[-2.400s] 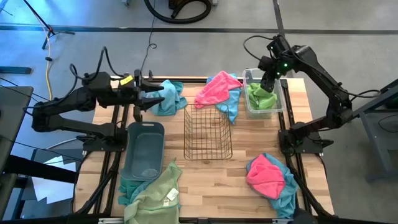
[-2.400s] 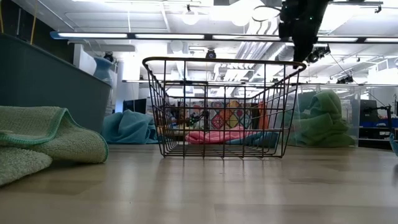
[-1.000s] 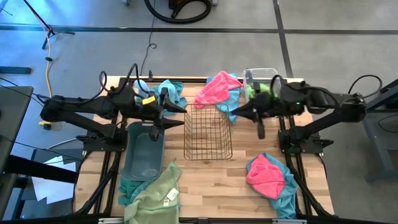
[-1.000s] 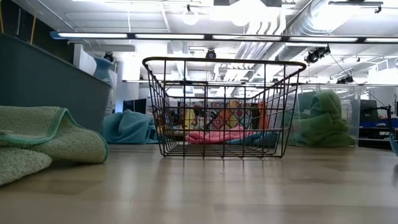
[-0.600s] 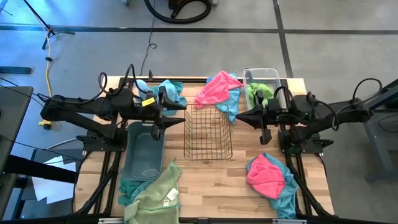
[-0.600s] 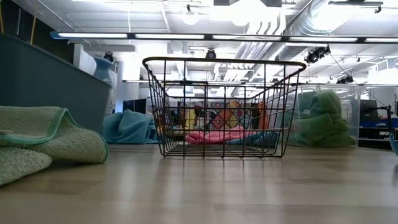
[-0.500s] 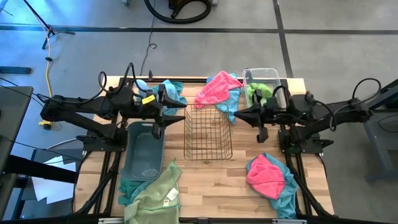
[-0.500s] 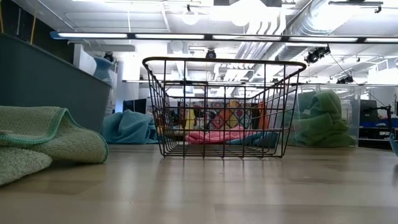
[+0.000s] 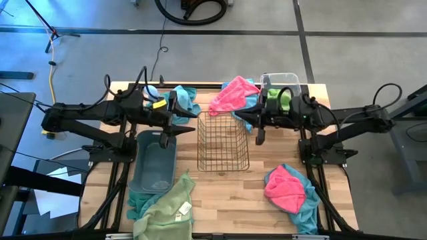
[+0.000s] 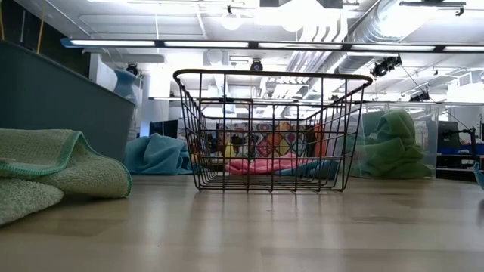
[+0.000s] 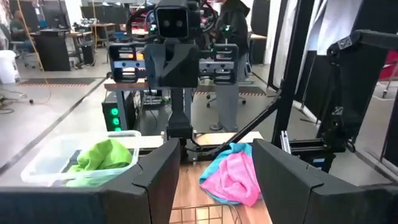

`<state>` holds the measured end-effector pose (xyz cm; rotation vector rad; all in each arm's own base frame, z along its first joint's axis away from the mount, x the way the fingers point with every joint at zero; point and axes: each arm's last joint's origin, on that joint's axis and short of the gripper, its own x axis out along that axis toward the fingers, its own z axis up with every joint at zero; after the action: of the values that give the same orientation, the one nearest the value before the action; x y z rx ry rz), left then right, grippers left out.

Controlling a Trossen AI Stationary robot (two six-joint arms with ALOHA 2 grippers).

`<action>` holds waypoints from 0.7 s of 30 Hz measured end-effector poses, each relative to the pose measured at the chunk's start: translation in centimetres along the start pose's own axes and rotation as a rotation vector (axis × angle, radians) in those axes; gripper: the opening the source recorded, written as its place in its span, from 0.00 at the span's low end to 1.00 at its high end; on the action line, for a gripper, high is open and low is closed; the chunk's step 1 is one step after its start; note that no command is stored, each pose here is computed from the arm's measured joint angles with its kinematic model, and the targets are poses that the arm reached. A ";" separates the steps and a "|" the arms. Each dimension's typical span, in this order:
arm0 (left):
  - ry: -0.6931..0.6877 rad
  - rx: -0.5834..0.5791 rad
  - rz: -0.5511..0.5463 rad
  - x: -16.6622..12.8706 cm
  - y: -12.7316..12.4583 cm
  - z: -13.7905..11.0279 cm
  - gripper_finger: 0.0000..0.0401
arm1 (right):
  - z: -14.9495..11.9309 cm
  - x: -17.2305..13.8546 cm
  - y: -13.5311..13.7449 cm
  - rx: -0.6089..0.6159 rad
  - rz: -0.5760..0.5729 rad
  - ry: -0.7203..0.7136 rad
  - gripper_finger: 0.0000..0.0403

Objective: Sort microfiber towel by color & place in baskets
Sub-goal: Put the light green towel into the transparent bin

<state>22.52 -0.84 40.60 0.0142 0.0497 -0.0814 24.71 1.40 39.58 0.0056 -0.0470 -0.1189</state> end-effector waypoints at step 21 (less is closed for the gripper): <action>0.313 -0.160 -0.244 -0.2 -9.3 -1.2 0.47 | -0.2 0.1 -0.3 -0.009 -0.010 0.023 0.00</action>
<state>21.53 -10.05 39.26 -0.1401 0.3711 -0.3190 24.74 1.05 39.37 -0.0022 -0.0233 -0.1294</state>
